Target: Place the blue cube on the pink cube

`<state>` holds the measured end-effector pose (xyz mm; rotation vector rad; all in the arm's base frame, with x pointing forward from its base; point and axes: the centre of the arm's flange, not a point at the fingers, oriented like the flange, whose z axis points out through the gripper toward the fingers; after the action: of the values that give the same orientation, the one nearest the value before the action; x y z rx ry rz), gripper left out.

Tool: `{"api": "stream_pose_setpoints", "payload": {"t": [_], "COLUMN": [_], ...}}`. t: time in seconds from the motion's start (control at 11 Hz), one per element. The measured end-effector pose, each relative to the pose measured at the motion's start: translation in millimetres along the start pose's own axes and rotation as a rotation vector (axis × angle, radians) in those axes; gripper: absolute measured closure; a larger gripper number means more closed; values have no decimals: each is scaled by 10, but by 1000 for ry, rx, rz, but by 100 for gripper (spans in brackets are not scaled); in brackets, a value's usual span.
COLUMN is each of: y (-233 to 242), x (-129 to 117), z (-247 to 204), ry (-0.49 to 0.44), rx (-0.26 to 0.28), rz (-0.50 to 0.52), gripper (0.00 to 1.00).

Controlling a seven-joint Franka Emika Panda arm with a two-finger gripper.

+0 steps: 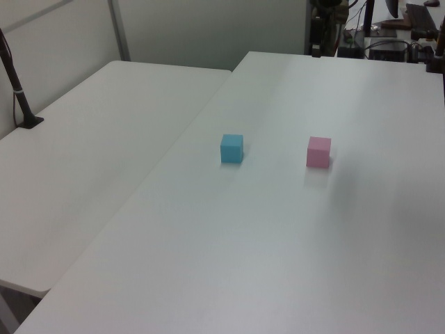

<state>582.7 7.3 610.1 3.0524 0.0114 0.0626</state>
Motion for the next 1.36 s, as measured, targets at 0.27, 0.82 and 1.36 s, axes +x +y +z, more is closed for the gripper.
{"api": "stream_pose_setpoints", "payload": {"t": [0.27,0.82,1.36], "y": [-15,56,-193], "x": [-76,-150,-114], "z": [-35,-101,-21], "ry": [-41,-60,-76], "rx": [52,61,117], "rz": [9,21,-11], "gripper": [0,0,0]}}
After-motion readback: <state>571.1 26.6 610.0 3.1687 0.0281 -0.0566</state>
